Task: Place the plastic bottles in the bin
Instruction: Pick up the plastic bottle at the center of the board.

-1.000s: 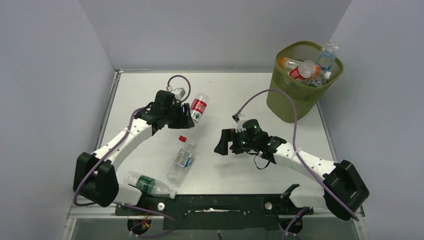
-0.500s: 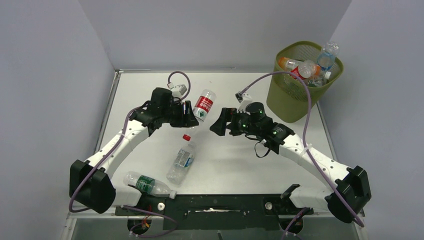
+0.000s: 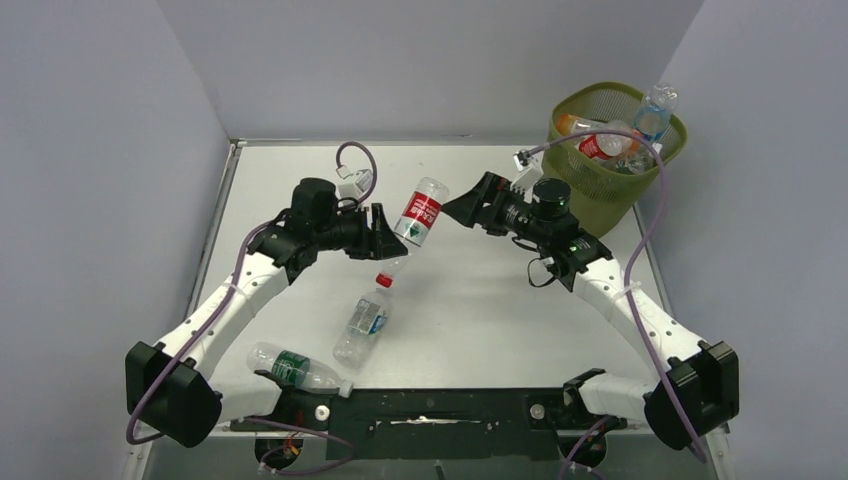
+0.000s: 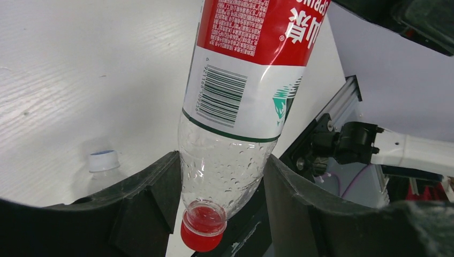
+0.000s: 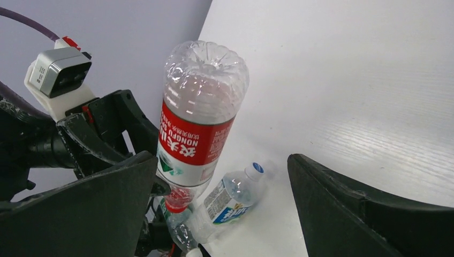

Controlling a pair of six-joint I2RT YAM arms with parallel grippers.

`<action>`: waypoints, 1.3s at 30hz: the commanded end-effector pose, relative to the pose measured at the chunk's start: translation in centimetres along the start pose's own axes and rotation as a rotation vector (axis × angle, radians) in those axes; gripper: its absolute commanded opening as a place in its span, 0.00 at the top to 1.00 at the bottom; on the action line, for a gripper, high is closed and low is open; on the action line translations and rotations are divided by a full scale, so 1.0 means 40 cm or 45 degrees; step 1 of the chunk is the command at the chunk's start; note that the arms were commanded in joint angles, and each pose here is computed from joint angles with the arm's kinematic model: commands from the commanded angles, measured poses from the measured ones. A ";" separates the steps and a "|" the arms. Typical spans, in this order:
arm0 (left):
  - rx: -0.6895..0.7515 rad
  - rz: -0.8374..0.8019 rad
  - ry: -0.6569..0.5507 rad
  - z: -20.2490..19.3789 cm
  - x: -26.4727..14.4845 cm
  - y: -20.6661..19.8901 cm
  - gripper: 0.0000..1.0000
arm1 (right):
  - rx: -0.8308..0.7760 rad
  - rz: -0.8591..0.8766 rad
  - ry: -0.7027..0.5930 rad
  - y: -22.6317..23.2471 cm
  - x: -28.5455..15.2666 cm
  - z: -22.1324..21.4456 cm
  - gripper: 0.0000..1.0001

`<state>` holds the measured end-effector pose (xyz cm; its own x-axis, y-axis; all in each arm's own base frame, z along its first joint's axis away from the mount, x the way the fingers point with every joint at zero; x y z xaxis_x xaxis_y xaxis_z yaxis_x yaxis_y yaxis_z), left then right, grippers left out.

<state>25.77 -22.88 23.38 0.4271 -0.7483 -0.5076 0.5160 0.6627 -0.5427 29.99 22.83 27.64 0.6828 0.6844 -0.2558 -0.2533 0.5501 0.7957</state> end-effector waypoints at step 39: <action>-0.016 -0.209 0.012 -0.055 -0.010 -0.070 0.44 | 0.078 0.206 0.102 0.040 0.041 -0.172 0.50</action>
<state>21.35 -24.10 22.63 0.3063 -0.8416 -0.4448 0.5448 0.5382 -0.6431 26.85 28.73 23.93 0.5589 0.8028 -0.2078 -0.2644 0.4100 0.8729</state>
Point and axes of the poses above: each gripper's point midway between its finger pads, its own x axis out along the fingers, its own y axis along the line the jaws close on, z = x × y, the point moved 2 cm from there along -x, back along the fingers, and after that the axes turned 8 degrees about x, right-handed, at the moved point
